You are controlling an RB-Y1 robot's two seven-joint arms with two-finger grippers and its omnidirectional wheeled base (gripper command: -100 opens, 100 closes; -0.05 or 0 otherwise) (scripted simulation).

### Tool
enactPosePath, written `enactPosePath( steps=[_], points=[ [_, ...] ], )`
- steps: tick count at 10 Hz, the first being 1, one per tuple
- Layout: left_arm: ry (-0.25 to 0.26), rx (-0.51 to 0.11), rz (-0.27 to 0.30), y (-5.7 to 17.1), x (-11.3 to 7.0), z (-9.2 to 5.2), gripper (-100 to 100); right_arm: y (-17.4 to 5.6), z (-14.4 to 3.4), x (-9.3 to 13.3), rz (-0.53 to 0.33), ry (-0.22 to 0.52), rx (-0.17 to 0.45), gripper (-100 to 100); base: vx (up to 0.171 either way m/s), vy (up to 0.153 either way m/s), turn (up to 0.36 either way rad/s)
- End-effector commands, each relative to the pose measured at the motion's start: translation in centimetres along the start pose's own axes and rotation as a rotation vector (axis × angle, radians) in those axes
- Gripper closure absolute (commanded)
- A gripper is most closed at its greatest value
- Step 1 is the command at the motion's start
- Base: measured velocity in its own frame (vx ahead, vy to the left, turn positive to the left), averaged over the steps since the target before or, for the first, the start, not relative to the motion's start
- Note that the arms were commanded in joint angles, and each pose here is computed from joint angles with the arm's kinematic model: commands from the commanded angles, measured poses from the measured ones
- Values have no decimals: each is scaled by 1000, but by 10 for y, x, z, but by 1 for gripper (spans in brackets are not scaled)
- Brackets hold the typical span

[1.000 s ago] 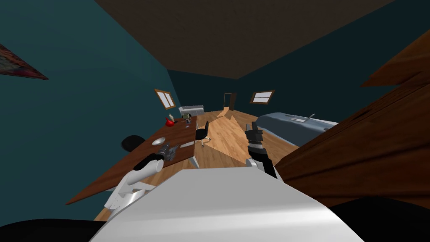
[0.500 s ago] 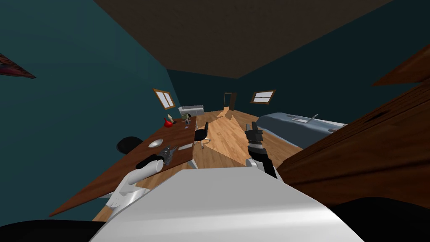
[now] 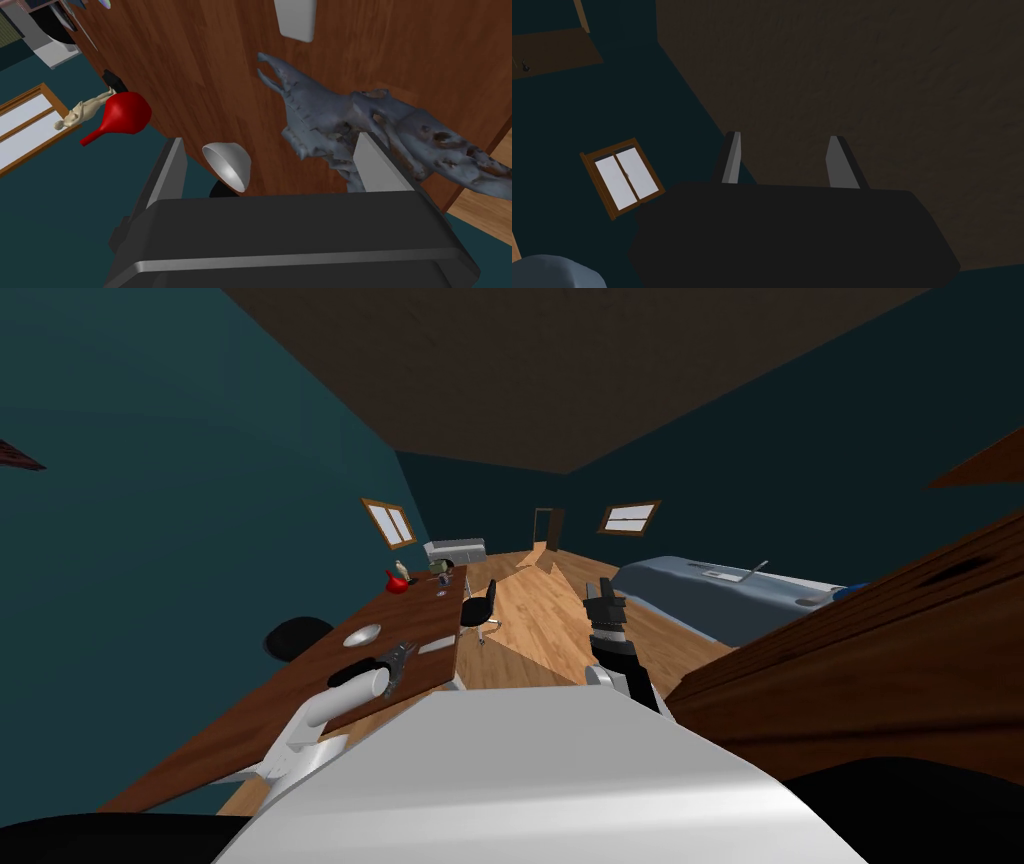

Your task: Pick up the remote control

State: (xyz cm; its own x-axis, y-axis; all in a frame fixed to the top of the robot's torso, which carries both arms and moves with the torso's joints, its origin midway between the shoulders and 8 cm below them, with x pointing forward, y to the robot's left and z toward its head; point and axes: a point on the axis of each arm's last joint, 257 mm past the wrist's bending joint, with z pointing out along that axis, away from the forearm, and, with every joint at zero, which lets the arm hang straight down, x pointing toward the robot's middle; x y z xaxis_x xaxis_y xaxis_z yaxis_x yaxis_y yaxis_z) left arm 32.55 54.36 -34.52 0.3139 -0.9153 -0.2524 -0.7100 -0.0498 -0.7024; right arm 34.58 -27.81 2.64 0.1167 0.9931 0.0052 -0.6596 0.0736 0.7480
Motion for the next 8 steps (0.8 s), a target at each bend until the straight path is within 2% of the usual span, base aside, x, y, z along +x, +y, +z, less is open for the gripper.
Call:
enactPosePath(
  steps=[1, 4, 5, 6, 7, 8],
  points=[
    [19, -70, -11, 20, 2, 5, -100, 0, 0, 0, 0, 0, 0, 0, 114, 13, 10],
    [46, -167, -20, 47, 7, 8, -100, 0, 0, 0, 0, 0, 0, 0, 147, -1, 8],
    [49, -178, -20, 50, 8, 7, -100, 0, 0, 0, 0, 0, 0, 0, 68, 9, -5],
    [66, -234, -27, 66, 10, 9, -100, 0, 0, 0, 0, 0, 0, 0, 103, 7, 11],
    [72, -257, -27, 72, 12, 8, -100, 0, 0, 0, 0, 0, 0, 0, 111, 3, 7],
    [87, -305, -34, 85, 14, 9, -100, 0, 0, 0, 0, 0, 0, 0, 143, 2, 13]
  ],
)
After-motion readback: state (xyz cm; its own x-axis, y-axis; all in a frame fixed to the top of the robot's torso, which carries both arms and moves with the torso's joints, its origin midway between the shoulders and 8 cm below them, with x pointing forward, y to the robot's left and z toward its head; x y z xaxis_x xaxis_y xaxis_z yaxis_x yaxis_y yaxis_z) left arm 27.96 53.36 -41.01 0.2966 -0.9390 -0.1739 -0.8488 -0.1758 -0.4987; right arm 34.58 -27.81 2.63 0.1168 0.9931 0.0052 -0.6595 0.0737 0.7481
